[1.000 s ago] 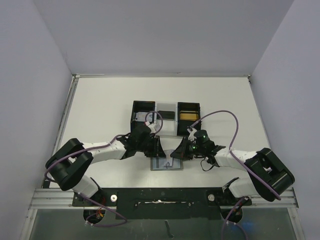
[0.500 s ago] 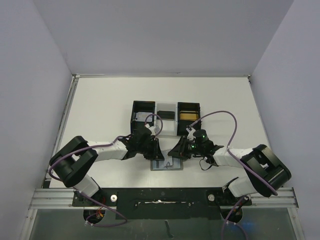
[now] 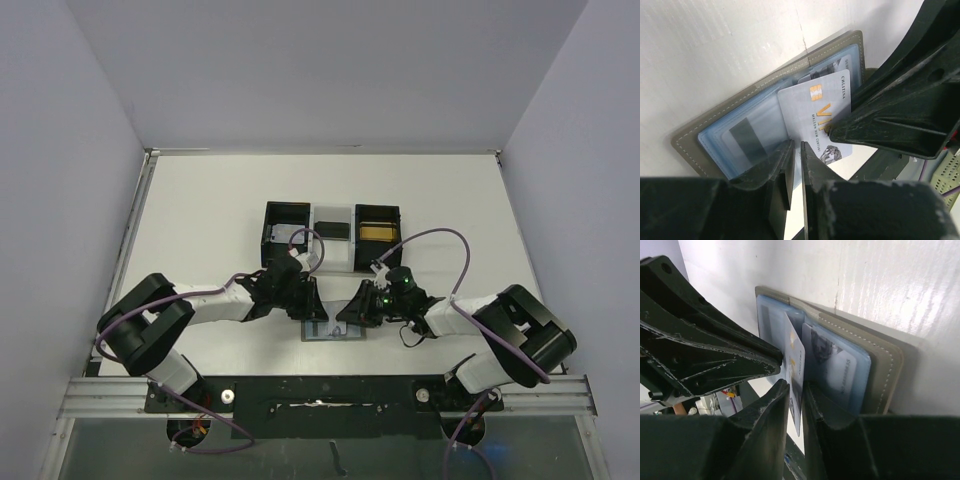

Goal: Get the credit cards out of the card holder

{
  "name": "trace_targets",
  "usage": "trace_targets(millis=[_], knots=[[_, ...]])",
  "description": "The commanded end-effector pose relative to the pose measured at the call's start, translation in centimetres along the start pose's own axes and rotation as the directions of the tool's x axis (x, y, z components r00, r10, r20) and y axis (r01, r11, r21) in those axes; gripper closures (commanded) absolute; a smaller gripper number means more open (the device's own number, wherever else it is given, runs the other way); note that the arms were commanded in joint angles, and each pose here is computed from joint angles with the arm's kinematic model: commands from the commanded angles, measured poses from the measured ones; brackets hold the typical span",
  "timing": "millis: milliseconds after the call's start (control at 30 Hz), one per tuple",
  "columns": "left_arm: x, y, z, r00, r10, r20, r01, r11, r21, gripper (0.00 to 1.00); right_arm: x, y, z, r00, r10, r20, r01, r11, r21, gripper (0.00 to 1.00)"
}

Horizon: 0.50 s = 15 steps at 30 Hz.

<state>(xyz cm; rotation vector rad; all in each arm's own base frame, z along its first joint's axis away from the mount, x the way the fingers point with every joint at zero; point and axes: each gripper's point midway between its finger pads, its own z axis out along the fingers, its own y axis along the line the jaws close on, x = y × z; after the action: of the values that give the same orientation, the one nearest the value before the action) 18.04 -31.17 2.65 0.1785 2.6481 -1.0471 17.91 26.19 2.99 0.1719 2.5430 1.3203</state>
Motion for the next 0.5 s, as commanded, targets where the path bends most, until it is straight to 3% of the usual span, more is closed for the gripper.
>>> trace_targets(millis=[0,233,467], knots=[[1.04,2.27,-0.26,1.000,0.008,-0.011,-0.009,0.996,-0.090,0.88,-0.47,1.85,0.53,0.997,-0.076,0.015,0.077,0.995,-0.057,0.84],[0.88,2.15,-0.48,1.000,0.014,-0.003,-0.014,0.996,-0.090,0.88,-0.71,1.65,0.70,0.995,-0.089,0.045,0.091,0.995,-0.038,1.00],[0.93,2.22,-0.51,1.000,0.021,-0.003,-0.021,0.996,-0.090,0.88,-1.01,1.93,0.50,0.988,-0.149,0.051,0.151,0.988,-0.032,1.00]])
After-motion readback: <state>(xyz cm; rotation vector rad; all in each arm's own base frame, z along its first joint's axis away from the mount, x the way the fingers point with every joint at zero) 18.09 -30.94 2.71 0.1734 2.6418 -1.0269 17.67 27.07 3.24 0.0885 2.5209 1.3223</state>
